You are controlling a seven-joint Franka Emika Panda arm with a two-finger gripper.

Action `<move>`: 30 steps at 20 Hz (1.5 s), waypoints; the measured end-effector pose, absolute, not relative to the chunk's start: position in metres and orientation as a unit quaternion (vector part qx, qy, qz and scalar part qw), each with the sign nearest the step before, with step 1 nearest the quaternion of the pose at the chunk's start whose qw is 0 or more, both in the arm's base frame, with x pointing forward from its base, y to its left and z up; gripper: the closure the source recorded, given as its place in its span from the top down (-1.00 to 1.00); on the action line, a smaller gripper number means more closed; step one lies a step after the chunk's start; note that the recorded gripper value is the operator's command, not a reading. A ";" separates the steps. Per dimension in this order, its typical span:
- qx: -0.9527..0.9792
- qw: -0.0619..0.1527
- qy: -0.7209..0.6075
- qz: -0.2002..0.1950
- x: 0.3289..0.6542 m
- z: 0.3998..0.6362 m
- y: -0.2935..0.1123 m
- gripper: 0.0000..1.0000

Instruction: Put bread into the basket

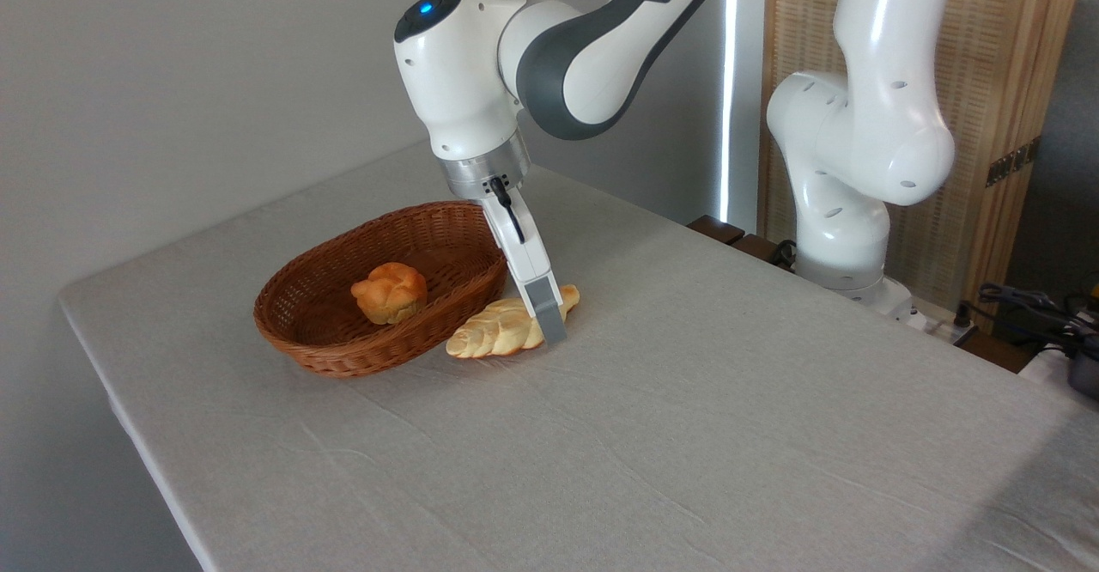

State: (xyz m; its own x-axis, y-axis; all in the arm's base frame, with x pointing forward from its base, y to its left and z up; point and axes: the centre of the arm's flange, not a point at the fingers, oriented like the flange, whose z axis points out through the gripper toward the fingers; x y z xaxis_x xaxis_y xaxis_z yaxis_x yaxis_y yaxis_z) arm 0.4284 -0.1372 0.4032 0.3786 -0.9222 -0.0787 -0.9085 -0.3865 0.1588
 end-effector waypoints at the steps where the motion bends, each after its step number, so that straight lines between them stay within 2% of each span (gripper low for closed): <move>1: 0.829 0.044 -0.552 -0.077 0.428 0.403 -0.137 -0.49; 20: 0.827 0.047 -0.553 -0.086 0.428 0.405 -0.130 -0.52; 24: 0.829 0.040 -0.542 -0.129 0.429 0.433 -0.099 -0.52; 30: 0.839 0.036 -0.534 -0.100 0.442 0.473 -0.088 -0.51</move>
